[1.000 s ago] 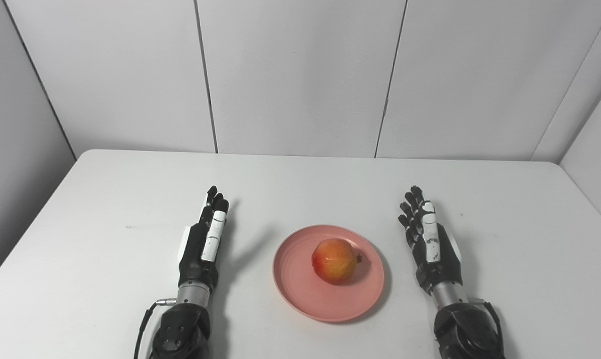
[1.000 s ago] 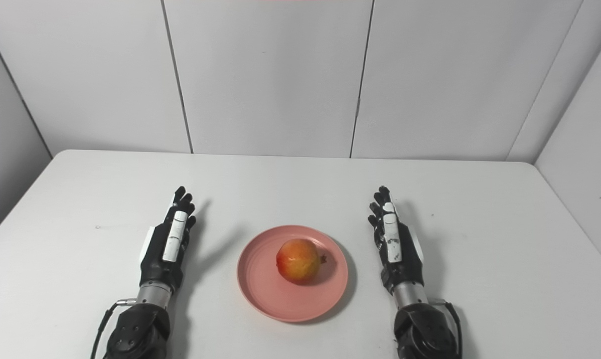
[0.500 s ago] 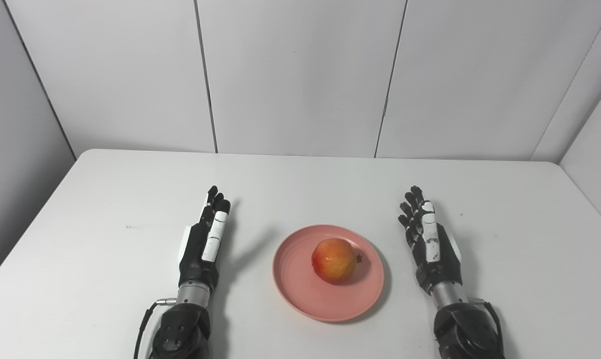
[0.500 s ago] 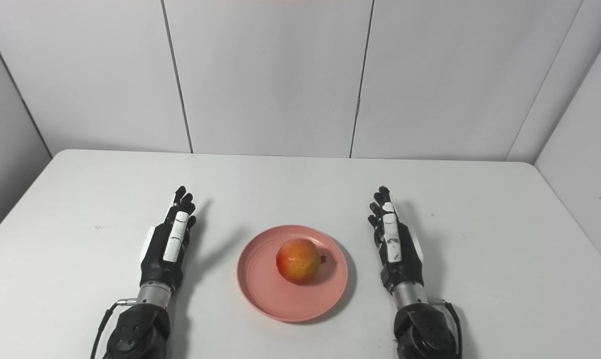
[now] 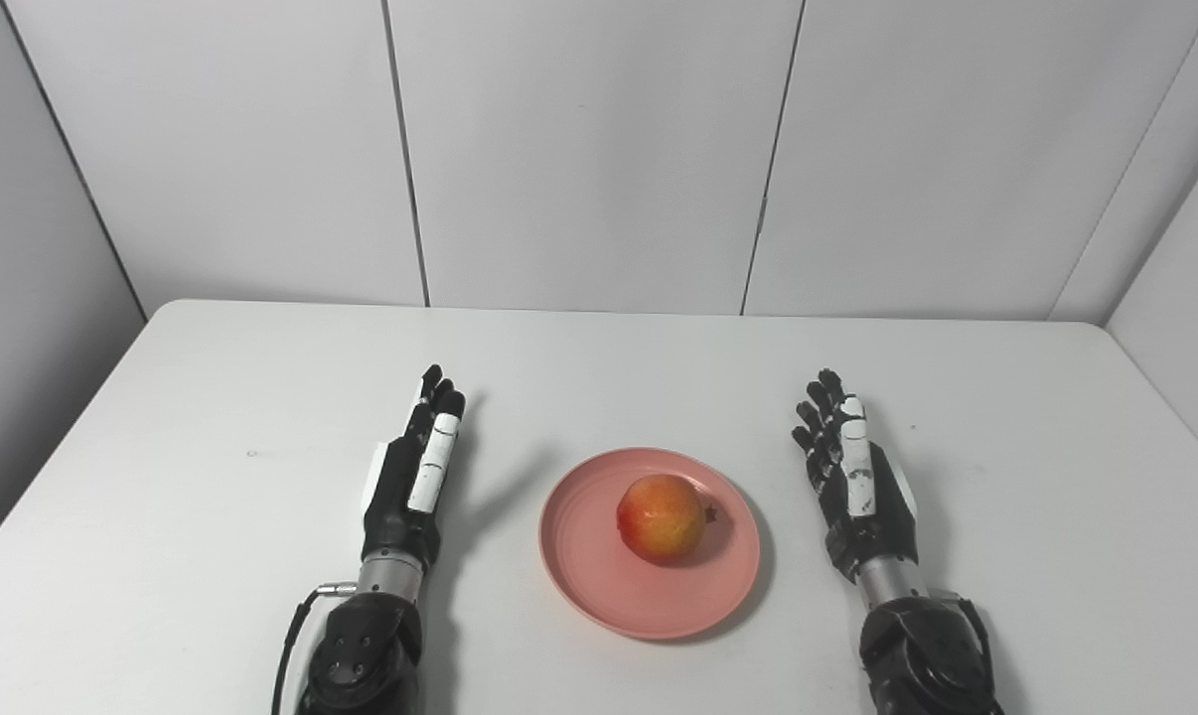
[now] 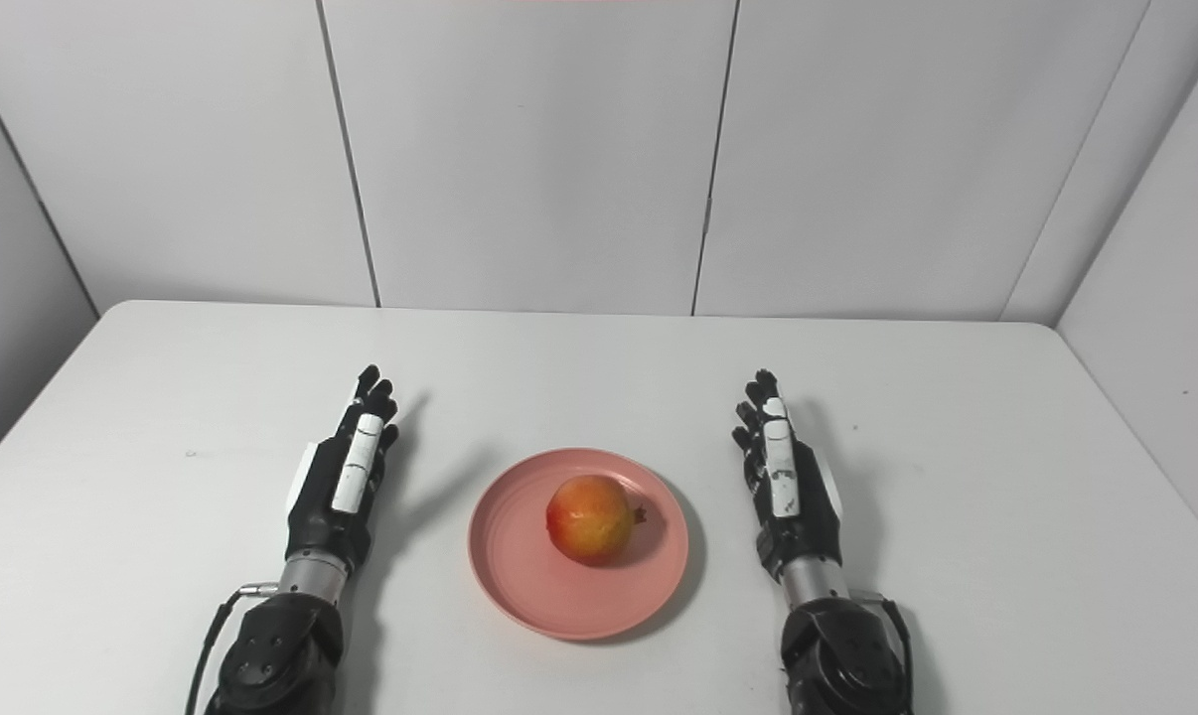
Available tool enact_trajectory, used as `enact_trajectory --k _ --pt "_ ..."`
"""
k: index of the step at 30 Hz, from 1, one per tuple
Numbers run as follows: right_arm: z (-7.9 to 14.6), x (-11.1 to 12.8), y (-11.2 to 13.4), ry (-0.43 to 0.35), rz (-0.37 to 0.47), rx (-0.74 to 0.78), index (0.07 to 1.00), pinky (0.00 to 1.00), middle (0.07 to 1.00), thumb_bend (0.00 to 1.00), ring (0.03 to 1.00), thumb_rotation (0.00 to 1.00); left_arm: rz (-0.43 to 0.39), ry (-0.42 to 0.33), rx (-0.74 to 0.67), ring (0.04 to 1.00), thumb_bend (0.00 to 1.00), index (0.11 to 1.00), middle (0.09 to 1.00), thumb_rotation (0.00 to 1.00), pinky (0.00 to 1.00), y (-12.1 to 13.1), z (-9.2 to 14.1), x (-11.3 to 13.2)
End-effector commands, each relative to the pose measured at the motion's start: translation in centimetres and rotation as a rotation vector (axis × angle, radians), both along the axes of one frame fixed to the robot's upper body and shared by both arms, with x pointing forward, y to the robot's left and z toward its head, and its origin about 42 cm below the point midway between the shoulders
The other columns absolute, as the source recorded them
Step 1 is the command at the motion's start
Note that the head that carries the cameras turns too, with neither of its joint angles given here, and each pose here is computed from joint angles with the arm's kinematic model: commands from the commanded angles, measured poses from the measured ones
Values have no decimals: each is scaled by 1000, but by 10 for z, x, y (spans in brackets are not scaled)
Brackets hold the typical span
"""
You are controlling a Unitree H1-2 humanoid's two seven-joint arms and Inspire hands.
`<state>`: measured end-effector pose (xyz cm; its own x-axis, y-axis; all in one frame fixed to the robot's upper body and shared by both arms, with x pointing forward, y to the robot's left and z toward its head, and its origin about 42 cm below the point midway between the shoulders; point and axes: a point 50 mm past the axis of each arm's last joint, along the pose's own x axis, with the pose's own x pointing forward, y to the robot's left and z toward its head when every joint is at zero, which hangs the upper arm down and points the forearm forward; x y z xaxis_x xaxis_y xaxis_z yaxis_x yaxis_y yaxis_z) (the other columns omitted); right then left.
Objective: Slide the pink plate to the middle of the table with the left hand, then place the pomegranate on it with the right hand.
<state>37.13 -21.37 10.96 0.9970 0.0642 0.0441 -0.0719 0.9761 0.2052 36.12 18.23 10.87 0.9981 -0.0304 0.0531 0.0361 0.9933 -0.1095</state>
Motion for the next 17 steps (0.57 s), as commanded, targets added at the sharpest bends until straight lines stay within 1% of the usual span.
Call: enact_trajectory --k 1,4,6,9,17 --pt "-21 -12 1 55 1 26 998 1000 1000 872 1000 972 -8 -53 -16 1000 792 1000 1000 850 1000 0 8 3" --pt "-21 -15 2 51 1 28 1000 1000 1000 862 1000 977 -14 -56 -18 1000 776 1000 1000 855 1000 0 9 1" --pt "-19 -16 2 48 -1 27 998 1000 1000 874 1000 970 -23 -60 -13 1000 761 1000 1000 873 1000 0 10 1" --pt "-16 -16 3 37 4 11 998 1000 1000 885 1000 974 -31 -69 -8 1000 804 1000 1000 913 1000 -1 12 1" --pt "-13 -16 2 32 4 3 995 1000 1000 863 1000 982 -41 -79 -6 1000 816 1000 1000 987 1000 -3 13 2"
